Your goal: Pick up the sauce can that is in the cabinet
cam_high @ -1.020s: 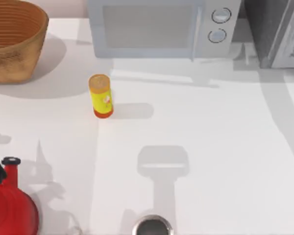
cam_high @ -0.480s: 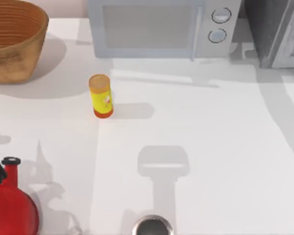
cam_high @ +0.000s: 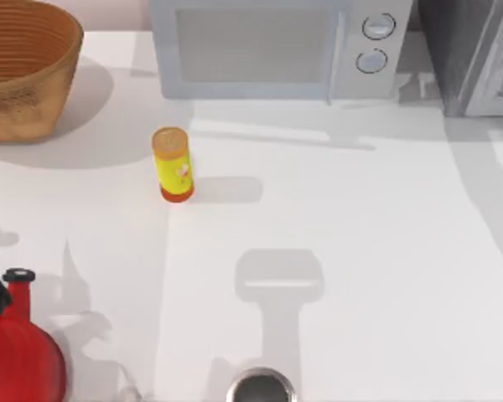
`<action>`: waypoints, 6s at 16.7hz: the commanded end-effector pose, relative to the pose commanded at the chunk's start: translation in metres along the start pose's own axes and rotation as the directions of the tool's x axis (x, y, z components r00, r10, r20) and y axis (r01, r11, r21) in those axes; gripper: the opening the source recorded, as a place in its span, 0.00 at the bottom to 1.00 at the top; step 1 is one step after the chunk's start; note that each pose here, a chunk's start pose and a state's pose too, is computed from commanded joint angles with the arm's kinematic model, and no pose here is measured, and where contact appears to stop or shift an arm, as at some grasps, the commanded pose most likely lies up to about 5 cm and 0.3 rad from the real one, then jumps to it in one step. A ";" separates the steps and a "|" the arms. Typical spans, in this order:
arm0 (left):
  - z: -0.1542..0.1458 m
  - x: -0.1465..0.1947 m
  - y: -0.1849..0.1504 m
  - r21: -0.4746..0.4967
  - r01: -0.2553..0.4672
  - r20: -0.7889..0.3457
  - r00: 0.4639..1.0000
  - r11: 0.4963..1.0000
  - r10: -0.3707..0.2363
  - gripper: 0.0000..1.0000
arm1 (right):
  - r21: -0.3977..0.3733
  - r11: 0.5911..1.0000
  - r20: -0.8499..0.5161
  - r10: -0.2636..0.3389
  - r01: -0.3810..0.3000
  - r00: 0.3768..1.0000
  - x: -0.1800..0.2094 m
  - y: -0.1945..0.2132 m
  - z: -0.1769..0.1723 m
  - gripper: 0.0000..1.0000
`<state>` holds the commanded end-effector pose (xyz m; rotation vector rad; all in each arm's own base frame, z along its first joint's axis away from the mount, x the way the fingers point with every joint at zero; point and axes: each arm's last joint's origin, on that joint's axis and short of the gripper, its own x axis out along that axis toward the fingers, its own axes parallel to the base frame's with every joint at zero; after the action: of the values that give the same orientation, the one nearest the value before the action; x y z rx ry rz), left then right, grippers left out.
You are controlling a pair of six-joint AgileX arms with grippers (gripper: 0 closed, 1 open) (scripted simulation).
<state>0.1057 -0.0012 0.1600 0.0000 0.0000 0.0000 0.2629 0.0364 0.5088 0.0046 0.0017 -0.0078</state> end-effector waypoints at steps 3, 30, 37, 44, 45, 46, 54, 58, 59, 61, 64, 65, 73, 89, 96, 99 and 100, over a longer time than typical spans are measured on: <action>0.000 0.000 0.000 0.000 0.000 0.000 1.000 1.000 0.000 1.00 | 0.001 1.000 0.001 -0.002 0.002 1.000 0.012 0.000 0.002 1.00; 0.000 0.000 0.000 0.000 0.000 0.000 1.000 1.000 0.000 1.00 | 0.000 1.000 -0.002 -0.002 0.002 1.000 0.061 -0.001 0.000 0.00; 0.000 0.000 0.000 0.000 0.000 0.000 1.000 1.000 0.000 1.00 | 0.003 1.000 0.003 0.003 -0.003 1.000 0.055 0.001 0.004 0.00; 0.000 0.000 0.000 0.000 0.000 0.000 1.000 1.000 0.000 1.00 | -0.002 1.000 -0.016 0.004 -0.004 1.000 -0.063 0.008 0.049 0.00; 0.000 0.000 0.000 0.000 0.000 0.000 1.000 1.000 0.000 1.00 | -0.001 1.000 -0.013 0.002 -0.002 1.000 -0.083 0.005 0.053 0.00; 0.000 0.000 0.000 0.000 0.000 0.000 1.000 1.000 0.000 1.00 | 0.000 1.000 -0.008 0.001 -0.001 1.000 -0.099 0.003 0.056 0.00; 0.000 0.000 0.000 0.000 0.000 0.000 1.000 1.000 0.000 1.00 | 0.003 1.000 -0.003 -0.003 0.003 1.000 -0.118 -0.001 0.058 0.00; 0.000 0.000 0.000 0.000 0.000 0.000 1.000 1.000 0.000 1.00 | -0.003 1.000 -0.016 -0.005 0.005 1.000 -0.122 -0.005 0.039 0.00; 0.000 0.000 0.000 0.000 0.000 0.000 1.000 1.000 0.000 1.00 | -0.005 1.000 -0.021 -0.005 0.005 1.000 -0.124 -0.007 0.031 0.00; 0.000 0.000 0.000 0.000 0.000 0.000 1.000 1.000 0.000 1.00 | -0.009 1.000 -0.034 -0.005 0.005 0.999 -0.128 -0.011 0.007 0.00; 0.000 0.000 0.000 0.000 0.000 0.000 1.000 1.000 0.000 1.00 | -0.012 1.000 -0.052 -0.004 0.004 0.999 -0.136 -0.018 -0.045 0.00; 0.000 0.000 0.000 0.000 0.000 0.000 1.000 1.000 0.000 1.00 | -0.012 1.000 -0.056 -0.004 0.003 0.998 -0.140 -0.020 -0.066 0.00; 0.000 0.000 0.000 0.000 0.000 0.000 1.000 1.000 0.000 1.00 | -0.005 1.000 -0.061 0.002 -0.002 0.998 -0.156 -0.035 -0.263 0.00; 0.000 0.000 0.000 0.000 0.000 0.000 1.000 1.000 0.000 1.00 | 0.011 1.000 -0.020 0.019 -0.019 1.000 -0.153 -0.038 -0.349 0.00; 0.000 0.000 0.000 0.000 0.000 0.000 1.000 1.000 0.000 1.00 | 0.014 0.982 -0.057 0.190 -0.190 0.980 -0.119 -0.007 -0.333 0.00; 0.000 0.000 0.000 0.000 0.000 0.000 1.000 1.000 0.000 1.00 | 0.006 0.962 -0.121 0.273 -0.274 0.954 -0.098 0.015 -0.341 0.00; 0.000 0.000 0.000 0.000 0.000 0.000 1.000 1.000 0.000 1.00 | 0.003 0.954 -0.139 0.297 -0.300 0.945 -0.093 0.022 -0.345 0.00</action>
<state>0.1057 -0.0012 0.1600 0.0000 0.0000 0.0000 0.1694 0.0605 0.1643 -0.0134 0.1396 0.2966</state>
